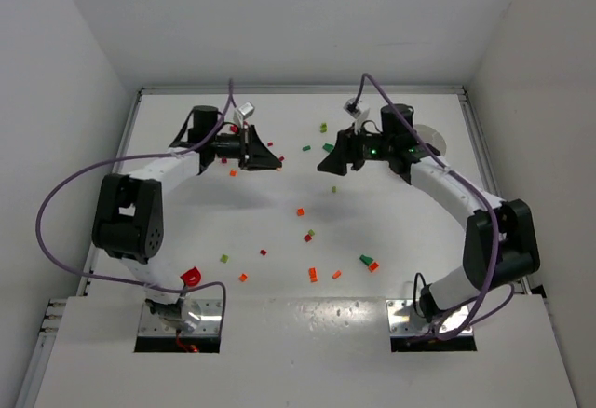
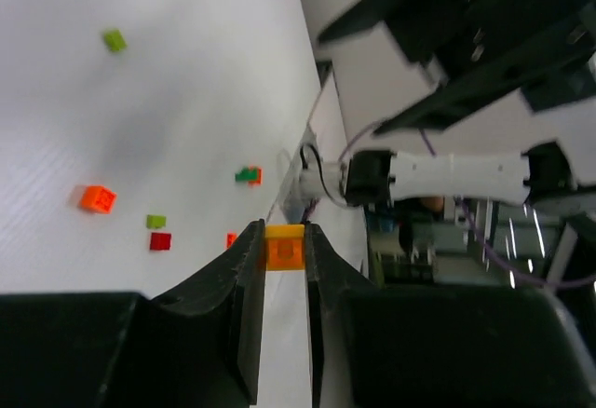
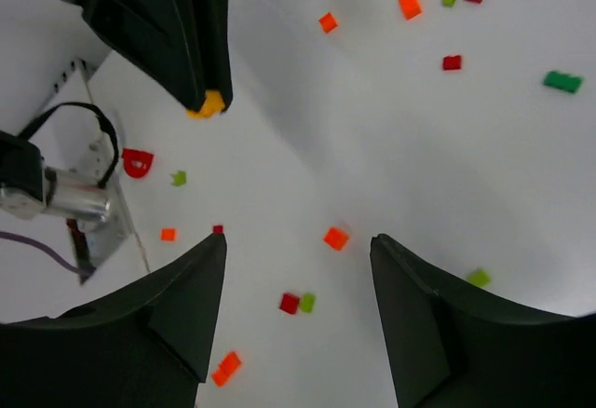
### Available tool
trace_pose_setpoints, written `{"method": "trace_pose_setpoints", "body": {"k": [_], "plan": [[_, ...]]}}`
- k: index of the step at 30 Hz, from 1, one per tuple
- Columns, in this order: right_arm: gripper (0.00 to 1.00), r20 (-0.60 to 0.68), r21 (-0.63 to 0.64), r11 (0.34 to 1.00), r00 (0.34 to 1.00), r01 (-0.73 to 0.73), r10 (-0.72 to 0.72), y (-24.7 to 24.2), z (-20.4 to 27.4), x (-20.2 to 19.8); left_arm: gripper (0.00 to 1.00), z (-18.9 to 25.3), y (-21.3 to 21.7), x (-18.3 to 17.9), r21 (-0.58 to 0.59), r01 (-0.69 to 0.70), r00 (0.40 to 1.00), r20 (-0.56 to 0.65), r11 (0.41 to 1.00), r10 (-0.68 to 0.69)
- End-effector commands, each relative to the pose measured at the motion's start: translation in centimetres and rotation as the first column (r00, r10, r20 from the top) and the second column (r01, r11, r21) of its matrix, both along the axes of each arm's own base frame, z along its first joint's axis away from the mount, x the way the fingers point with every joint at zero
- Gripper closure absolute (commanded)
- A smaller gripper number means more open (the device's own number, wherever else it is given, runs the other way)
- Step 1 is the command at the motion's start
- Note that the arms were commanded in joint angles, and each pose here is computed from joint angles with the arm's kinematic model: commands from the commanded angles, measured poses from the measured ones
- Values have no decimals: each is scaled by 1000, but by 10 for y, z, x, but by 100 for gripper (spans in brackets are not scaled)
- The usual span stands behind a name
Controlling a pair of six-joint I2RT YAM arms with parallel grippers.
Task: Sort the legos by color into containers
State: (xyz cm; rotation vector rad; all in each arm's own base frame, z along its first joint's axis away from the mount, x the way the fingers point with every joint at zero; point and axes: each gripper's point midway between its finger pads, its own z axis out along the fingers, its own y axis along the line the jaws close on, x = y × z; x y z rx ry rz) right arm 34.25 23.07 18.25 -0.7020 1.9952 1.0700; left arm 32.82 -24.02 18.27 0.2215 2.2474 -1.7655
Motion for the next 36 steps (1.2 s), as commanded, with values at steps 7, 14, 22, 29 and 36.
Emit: {"method": "trace_pose_setpoints", "body": {"k": [7, 14, 22, 29, 36], "plan": [[41, -112, 73, 990, 987, 121, -112, 67, 15, 16, 100, 26, 58, 53, 185, -441, 885, -73, 878, 460], [46, -214, 120, 982, 969, 147, -119, 117, 13, 34, 100, 17, 64, 53, 230, -532, 780, -240, 815, 578], [46, -377, 209, 961, 921, 183, -94, 151, -1, 31, 100, 25, 66, 60, 216, -573, 727, -313, 791, 612], [45, -453, 248, 940, 886, 233, -101, 168, 1, 37, 100, 10, 63, 56, 221, -561, 694, -401, 798, 598], [47, -425, 239, 945, 899, 222, -104, 189, 3, 40, 100, 5, 63, 57, 236, -564, 677, -416, 791, 607]]}}
